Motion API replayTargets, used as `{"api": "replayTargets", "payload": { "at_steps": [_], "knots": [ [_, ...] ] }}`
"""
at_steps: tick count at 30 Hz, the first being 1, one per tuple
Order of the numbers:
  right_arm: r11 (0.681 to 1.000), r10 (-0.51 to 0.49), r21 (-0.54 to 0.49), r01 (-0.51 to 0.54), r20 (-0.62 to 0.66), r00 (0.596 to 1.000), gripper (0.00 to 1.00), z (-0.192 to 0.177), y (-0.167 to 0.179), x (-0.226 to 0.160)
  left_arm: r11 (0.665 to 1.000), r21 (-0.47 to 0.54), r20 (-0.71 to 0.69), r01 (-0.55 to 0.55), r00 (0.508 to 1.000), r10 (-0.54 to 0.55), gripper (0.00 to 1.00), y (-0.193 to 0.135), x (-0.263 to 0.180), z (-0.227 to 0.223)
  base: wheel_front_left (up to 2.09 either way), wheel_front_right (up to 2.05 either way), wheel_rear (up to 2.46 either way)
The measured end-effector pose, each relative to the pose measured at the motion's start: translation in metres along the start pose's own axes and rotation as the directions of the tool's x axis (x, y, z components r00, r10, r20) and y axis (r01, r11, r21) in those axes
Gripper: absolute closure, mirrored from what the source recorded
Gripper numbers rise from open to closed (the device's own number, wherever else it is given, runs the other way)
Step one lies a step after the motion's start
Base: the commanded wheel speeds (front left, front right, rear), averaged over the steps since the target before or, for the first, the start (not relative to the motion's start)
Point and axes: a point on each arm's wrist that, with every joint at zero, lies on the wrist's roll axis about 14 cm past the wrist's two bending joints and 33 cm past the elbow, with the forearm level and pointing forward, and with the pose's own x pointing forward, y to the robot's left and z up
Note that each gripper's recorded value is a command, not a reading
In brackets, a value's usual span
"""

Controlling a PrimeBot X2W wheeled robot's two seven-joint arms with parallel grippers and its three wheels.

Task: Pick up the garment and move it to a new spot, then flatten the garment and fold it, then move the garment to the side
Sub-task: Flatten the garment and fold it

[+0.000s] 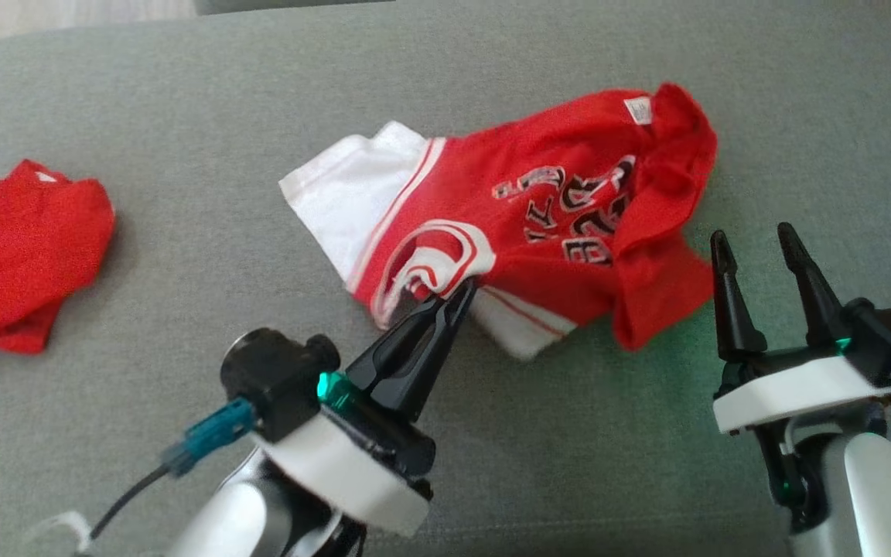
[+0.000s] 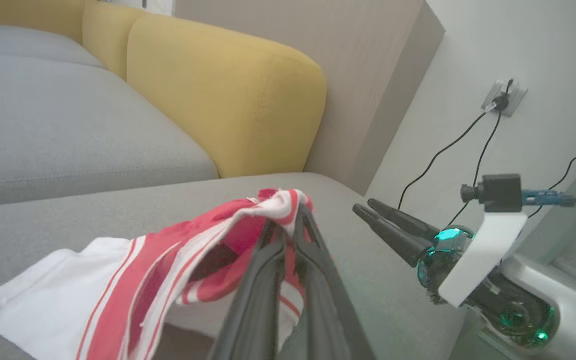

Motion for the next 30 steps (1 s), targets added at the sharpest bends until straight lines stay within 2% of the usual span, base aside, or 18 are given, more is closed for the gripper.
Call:
{"api": "replayTargets", "payload": {
  "at_steps": [6,11,19,20,24,30],
  "knots": [
    [1.0,-0.002,0.009,0.002,-0.002,1.0,0.0,-0.001,0.0,-0.002,1.0,-0.009,0.081,0.003,0.997,-0.002,1.0,-0.01,-0.013,0.039,0.0,0.0,0.0],
    [1.0,-0.011,0.019,0.011,-0.006,1.0,0.0,-0.003,-0.003,-0.002,0.996,-0.009,0.068,-0.087,0.994,0.088,1.0,0.016,-0.016,0.038,0.0,0.0,0.0],
    [0.998,-0.045,0.034,0.046,-0.03,0.999,0.0,-0.011,-0.015,-0.007,0.963,-0.035,-0.063,-0.266,0.963,0.264,1.0,0.09,-0.001,-0.014,0.0,0.0,0.0],
    [0.998,-0.045,0.034,0.046,-0.03,0.999,0.0,-0.011,-0.015,-0.007,0.963,-0.035,-0.063,-0.266,0.963,0.264,1.0,0.09,-0.001,-0.014,0.0,0.0,0.0],
    [0.997,-0.068,0.031,0.069,-0.038,0.997,0.0,-0.014,-0.022,-0.007,0.935,-0.058,-0.137,-0.349,0.931,0.339,1.0,0.131,0.013,-0.045,0.0,0.0,0.0],
    [0.994,-0.106,0.029,0.107,-0.046,0.993,0.0,-0.017,-0.036,-0.006,0.911,-0.047,-0.206,-0.41,0.896,0.393,1.0,0.173,0.033,-0.082,0.0,0.0,0.0]
  ]
}}
